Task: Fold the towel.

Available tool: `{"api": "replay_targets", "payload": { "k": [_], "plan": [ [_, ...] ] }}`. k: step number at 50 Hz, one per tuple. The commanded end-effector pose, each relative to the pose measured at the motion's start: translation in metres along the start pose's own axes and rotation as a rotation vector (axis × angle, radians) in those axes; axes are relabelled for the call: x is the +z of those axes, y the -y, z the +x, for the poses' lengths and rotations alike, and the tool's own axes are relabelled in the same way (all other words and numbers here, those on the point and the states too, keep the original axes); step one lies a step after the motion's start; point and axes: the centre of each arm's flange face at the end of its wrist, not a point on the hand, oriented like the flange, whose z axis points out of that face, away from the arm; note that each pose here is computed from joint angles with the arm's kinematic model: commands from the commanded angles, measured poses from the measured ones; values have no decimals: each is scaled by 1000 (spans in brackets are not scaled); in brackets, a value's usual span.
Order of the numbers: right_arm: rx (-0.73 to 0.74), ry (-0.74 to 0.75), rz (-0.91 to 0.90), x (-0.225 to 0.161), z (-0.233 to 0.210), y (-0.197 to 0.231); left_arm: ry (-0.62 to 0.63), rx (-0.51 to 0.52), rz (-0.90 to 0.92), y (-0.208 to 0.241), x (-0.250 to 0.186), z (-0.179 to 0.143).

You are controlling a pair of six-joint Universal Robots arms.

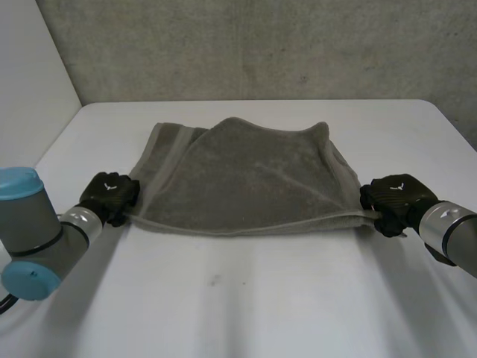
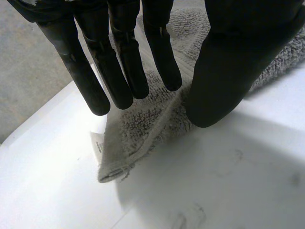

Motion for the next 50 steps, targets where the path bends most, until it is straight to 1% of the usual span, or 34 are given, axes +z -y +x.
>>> {"api": "replay_targets", "payload": {
  "k": [1,10,13,15,16,17,18,19,20,21,22,23,24,25,26,27,28,29,30,31,32,33,34,35,38,40,42,43,45,46,47,48,49,50],
  "plan": [
    [0,4,0,0,-1,-1,-15,2,-4,-5,9,5],
    [-7,-14,16,0,3,6,-3,12,-2,1,9,3],
    [-21,-27,29,-1,7,11,2,8,-34,8,-1,6],
    [-29,-41,44,-6,10,20,57,15,-18,41,-23,-7],
    [-39,-58,68,-17,15,34,57,15,-17,41,-24,-7],
    [-49,-72,91,-31,20,49,86,21,6,59,-39,-15],
    [-49,-72,91,-31,20,50,104,27,32,75,-54,-19],
    [-50,-89,102,-43,26,60,104,28,33,75,-54,-19],
    [-49,-110,107,-54,34,69,123,35,71,93,-71,-24],
    [-49,-110,107,-54,34,69,143,37,111,110,-88,-28],
    [-47,-128,109,-64,41,77,143,37,111,110,-88,-28],
    [-57,-146,117,-77,45,87,158,31,146,125,-105,-31],
    [-57,-146,117,-77,45,87,169,17,170,136,-123,-33],
    [-82,-158,126,-91,45,97,169,17,170,137,-123,-33],
    [-82,-159,126,-91,45,97,177,0,187,146,-138,-35],
    [-117,-170,128,-104,45,104,177,0,187,146,-138,-35],
    [-156,-174,120,-115,43,108,175,-11,186,151,-152,-35],
    [-157,-174,120,-115,43,108,164,-16,168,153,-163,-33],
    [-197,-169,98,-122,40,108,164,-16,168,153,-163,-33],
    [-236,-152,66,-127,36,105,146,-22,133,151,-170,-30],
    [-236,-152,65,-127,36,105,126,-29,92,147,-174,-26],
    [-274,-126,27,-129,32,101,126,-29,92,147,-174,-26],
    [-309,-98,-13,-131,27,95,104,-37,48,142,-178,-23],
    [-310,-97,-13,-131,27,95,81,-45,3,136,-179,-19],
    [-366,-38,-78,-128,19,81,60,-49,-31,131,-180,-16],
    [-385,-16,-108,-126,15,73,33,-43,-80,120,-171,-12],
    [-390,63,-197,-106,12,52,17,-45,-116,112,-162,-10],
    [-390,64,-198,-106,12,51,-1,-46,-151,104,-152,-9],
    [-386,113,-244,-93,10,39,-18,-48,-185,95,-141,-7],
    [-381,152,-284,-82,7,29,-18,-48,-185,95,-141,-7],
    [-384,178,-324,-73,4,21,-34,-47,-214,87,-129,-5],
    [-384,178,-324,-73,4,21,-43,-42,-234,80,-116,-5],
    [-400,181,-357,-65,3,17,-43,-42,-234,80,-116,-5],
    [-426,168,-374,-55,2,16,-52,-40,-259,72,-102,-4]
  ]
}}
